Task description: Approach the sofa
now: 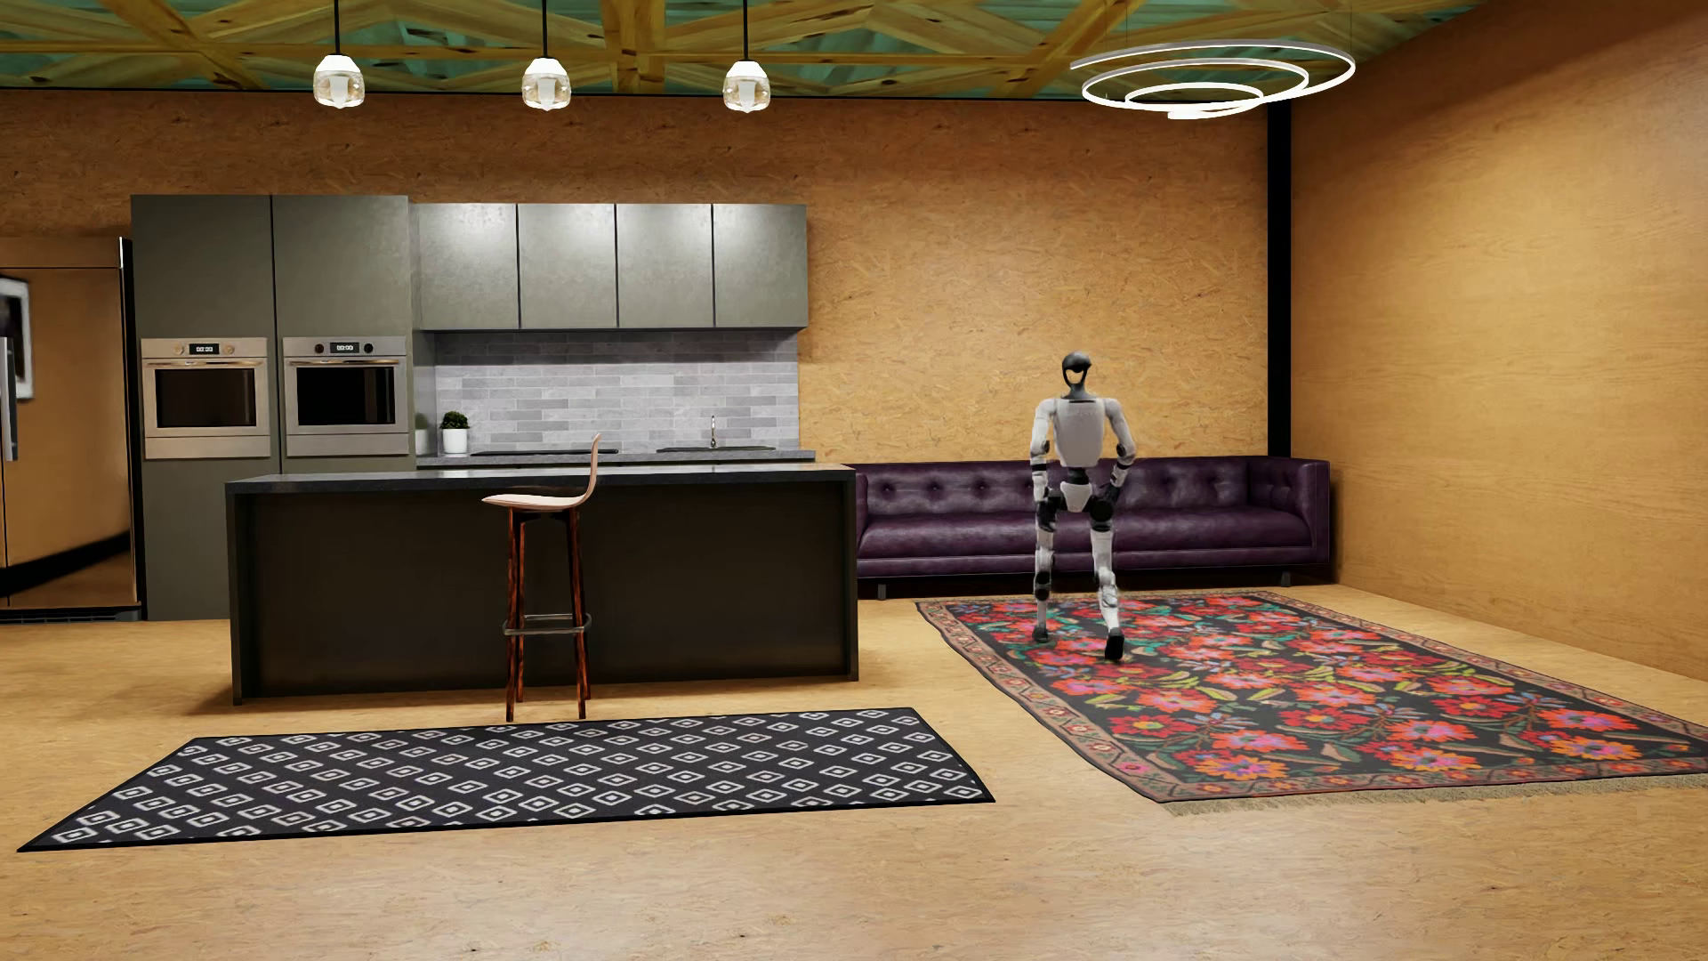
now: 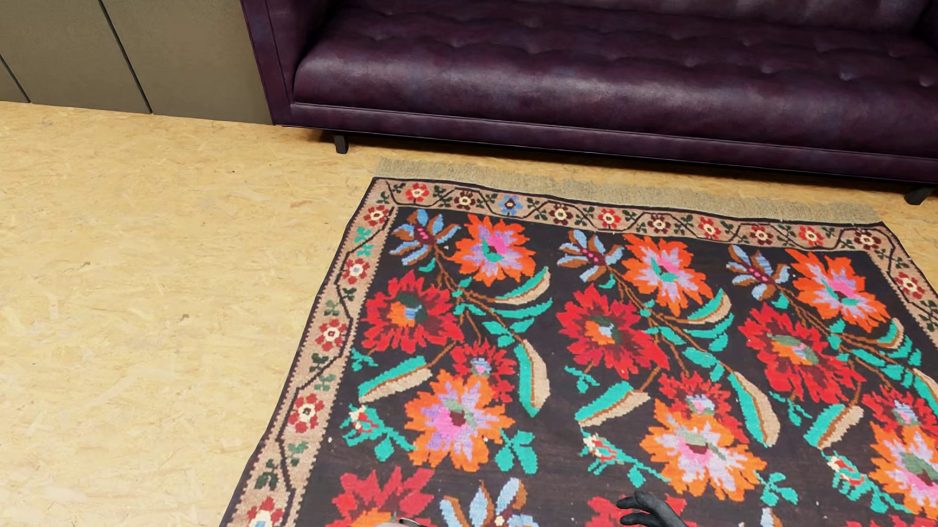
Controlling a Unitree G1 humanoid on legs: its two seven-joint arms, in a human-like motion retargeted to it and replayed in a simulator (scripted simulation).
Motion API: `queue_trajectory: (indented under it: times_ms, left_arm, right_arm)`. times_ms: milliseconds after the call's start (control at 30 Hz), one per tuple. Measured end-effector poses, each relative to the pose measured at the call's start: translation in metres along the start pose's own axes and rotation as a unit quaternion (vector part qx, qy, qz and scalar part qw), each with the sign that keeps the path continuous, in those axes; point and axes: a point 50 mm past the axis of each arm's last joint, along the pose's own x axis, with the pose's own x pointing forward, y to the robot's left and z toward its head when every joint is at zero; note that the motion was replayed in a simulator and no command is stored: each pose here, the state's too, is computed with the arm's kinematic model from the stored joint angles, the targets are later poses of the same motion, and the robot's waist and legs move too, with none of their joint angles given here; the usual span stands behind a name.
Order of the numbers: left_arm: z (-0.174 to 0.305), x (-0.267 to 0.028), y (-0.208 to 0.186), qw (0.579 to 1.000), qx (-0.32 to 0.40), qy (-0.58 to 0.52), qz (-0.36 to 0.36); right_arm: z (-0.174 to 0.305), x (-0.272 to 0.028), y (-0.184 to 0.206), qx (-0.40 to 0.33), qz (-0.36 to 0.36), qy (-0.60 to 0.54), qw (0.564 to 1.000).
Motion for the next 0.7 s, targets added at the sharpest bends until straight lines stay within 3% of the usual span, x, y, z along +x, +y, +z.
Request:
queue_trajectory:
  times_ms: [67, 200, 333, 433, 533, 600, 633, 667, 700]
  left_arm:
    - [0.003, 0.001, 0.008, 1.0, 0.013, -0.001, 0.006]
    - [0.081, -0.002, 0.069, 0.988, -0.001, -0.128, 0.085]
    - [0.162, -0.051, 0.158, 0.933, -0.043, -0.289, 0.209]
    - [0.198, -0.101, 0.213, 0.875, -0.08, -0.379, 0.291]
    - [0.192, -0.103, 0.212, 0.866, -0.111, -0.389, 0.294]
    - [0.171, -0.07, 0.183, 0.901, -0.118, -0.334, 0.25]
    - [0.16, -0.054, 0.169, 0.913, -0.147, -0.304, 0.23]
    - [0.151, -0.037, 0.154, 0.934, -0.13, -0.263, 0.204]
    - [0.143, -0.025, 0.133, 0.958, -0.056, -0.226, 0.17]
  right_arm:
    - [-0.052, -0.013, 0.027, 0.009, 0.034, 0.106, 0.994]
    - [-0.13, -0.06, 0.057, -0.049, 0.11, 0.268, 0.956]
    - [-0.178, -0.123, 0.064, -0.054, 0.133, 0.362, 0.921]
    - [-0.187, -0.137, 0.065, -0.058, 0.14, 0.383, 0.911]
    - [-0.194, -0.144, 0.063, -0.035, 0.12, 0.404, 0.906]
    - [-0.194, -0.144, 0.063, -0.032, 0.118, 0.41, 0.904]
    - [-0.183, -0.128, 0.061, -0.021, 0.106, 0.38, 0.919]
    - [-0.176, -0.113, 0.055, -0.02, 0.095, 0.365, 0.926]
    - [-0.151, -0.085, 0.051, -0.028, 0.092, 0.306, 0.947]
